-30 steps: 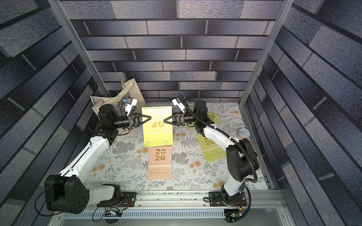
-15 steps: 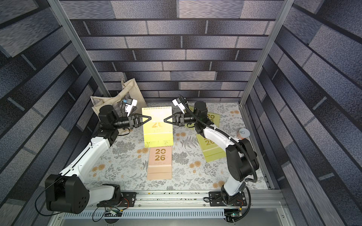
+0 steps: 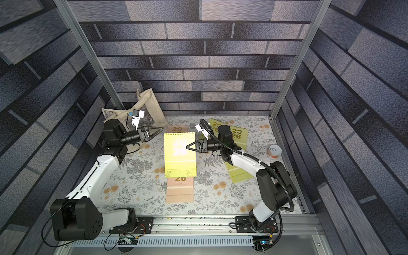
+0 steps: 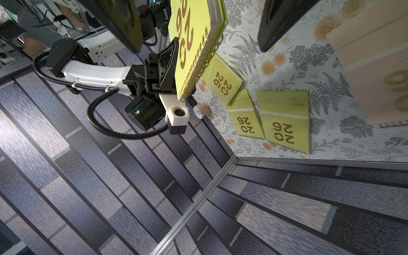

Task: Stack the calendars
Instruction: Place the calendar at the calendar.

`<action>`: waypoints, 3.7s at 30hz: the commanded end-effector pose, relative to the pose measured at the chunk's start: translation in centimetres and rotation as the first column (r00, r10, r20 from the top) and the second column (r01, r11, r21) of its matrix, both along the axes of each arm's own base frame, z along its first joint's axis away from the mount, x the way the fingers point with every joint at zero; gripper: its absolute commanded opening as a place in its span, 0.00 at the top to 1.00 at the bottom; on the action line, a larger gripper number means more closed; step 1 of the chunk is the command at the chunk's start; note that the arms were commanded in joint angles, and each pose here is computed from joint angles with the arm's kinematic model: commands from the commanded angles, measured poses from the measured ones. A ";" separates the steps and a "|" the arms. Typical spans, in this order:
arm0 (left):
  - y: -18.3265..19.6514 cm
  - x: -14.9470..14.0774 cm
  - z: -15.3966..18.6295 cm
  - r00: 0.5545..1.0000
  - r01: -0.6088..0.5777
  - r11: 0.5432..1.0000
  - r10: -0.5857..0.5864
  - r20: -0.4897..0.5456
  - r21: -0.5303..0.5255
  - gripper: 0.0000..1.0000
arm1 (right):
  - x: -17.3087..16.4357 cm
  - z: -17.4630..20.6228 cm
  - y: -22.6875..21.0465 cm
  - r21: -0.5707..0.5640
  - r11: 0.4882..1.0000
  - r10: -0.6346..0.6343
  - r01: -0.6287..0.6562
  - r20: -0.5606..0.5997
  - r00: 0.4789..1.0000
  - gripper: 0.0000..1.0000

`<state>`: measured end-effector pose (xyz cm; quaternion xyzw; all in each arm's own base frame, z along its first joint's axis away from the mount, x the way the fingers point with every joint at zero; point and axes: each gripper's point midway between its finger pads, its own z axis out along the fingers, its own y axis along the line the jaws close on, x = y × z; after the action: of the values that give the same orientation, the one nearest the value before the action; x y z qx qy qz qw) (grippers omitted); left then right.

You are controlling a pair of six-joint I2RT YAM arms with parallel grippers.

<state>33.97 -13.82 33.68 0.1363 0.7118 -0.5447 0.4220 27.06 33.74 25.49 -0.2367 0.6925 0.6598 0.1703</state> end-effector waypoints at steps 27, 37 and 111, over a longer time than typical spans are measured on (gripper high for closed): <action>3.2 2.0 -5.9 0.966 -0.202 0.979 0.205 -0.155 0.037 0.00 | -2.9 -15.9 3.0 -0.282 0.958 -0.156 0.050 -0.368 0.917 1.00; 3.1 2.1 -6.2 0.967 -0.196 0.980 0.198 -0.160 0.028 0.00 | -3.1 -17.2 4.0 -0.316 0.949 -0.154 0.018 -0.409 0.900 1.00; 7.2 6.7 -10.9 0.822 -0.393 0.875 0.473 -0.318 0.285 0.00 | 2.3 -13.7 -2.2 -0.689 0.694 -0.301 0.207 -0.016 0.953 0.30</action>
<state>39.42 -8.69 24.74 -0.0578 0.8090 -0.4413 0.3839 27.55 32.40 9.36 -0.1294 0.9254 0.3447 0.0903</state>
